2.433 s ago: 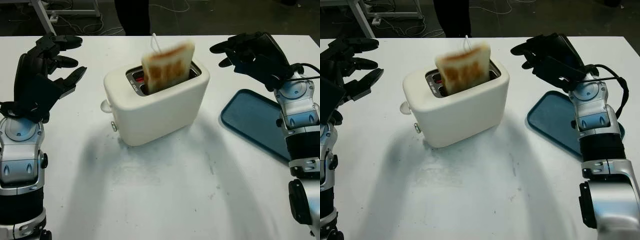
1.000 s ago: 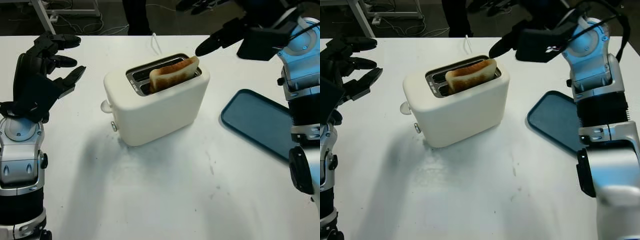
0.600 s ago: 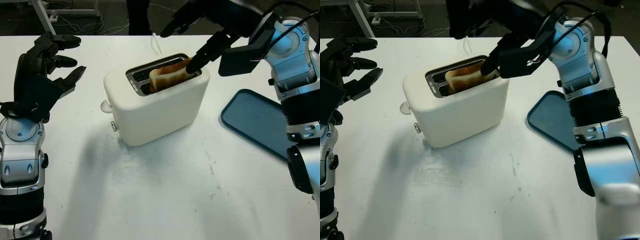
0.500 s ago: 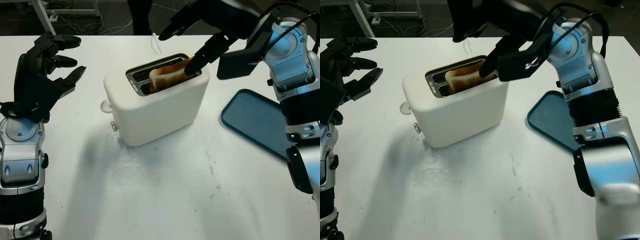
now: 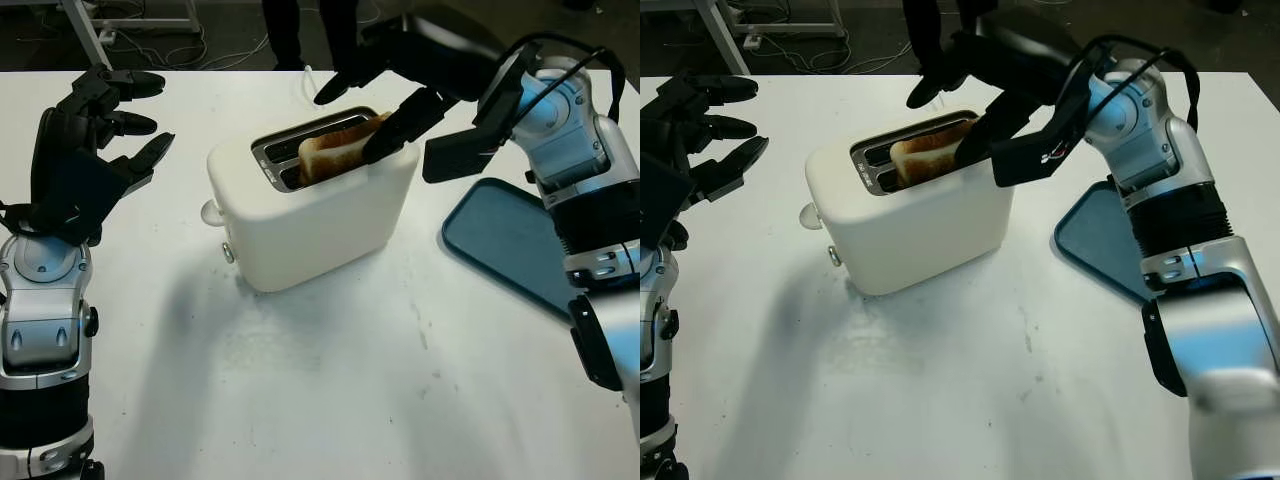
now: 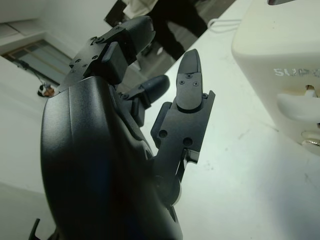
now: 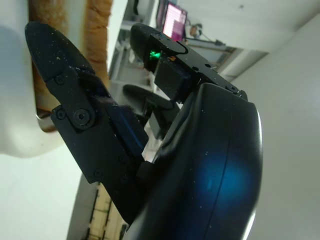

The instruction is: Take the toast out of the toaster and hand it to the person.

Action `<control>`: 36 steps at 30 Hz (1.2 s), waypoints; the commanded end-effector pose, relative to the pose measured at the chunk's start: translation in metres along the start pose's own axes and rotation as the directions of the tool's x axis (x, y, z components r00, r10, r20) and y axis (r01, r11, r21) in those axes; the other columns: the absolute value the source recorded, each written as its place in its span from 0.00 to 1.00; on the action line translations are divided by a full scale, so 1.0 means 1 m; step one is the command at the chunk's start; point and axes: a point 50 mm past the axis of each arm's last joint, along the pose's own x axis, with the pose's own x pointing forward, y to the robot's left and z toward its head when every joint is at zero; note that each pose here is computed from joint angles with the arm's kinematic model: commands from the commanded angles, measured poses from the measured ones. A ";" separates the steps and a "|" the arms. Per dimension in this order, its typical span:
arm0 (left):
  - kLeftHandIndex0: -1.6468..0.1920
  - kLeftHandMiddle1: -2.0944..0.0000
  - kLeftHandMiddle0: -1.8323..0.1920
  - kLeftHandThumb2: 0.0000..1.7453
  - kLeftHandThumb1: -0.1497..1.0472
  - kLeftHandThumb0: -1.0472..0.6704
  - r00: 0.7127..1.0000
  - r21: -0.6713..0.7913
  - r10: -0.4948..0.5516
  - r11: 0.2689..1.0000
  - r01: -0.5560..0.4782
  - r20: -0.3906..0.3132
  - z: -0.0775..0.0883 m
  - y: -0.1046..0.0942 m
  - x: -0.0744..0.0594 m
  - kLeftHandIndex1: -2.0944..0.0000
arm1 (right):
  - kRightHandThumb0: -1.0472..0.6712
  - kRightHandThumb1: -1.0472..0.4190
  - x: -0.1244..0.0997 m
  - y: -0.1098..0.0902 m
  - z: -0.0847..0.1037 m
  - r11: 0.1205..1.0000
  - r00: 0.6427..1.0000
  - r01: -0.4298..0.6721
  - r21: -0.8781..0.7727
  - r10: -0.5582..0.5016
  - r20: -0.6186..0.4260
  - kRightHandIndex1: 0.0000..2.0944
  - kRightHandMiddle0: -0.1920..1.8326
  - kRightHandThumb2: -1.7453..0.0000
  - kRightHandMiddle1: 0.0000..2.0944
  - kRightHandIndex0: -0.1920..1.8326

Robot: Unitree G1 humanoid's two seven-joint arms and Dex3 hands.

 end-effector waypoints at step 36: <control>0.71 0.47 0.76 0.14 0.86 0.54 0.999 0.023 0.043 0.999 -0.043 0.004 0.000 0.002 -0.003 0.64 | 0.17 0.09 -0.003 0.021 0.001 0.806 0.996 -0.052 -0.590 0.085 0.029 0.79 0.59 0.77 0.72 0.67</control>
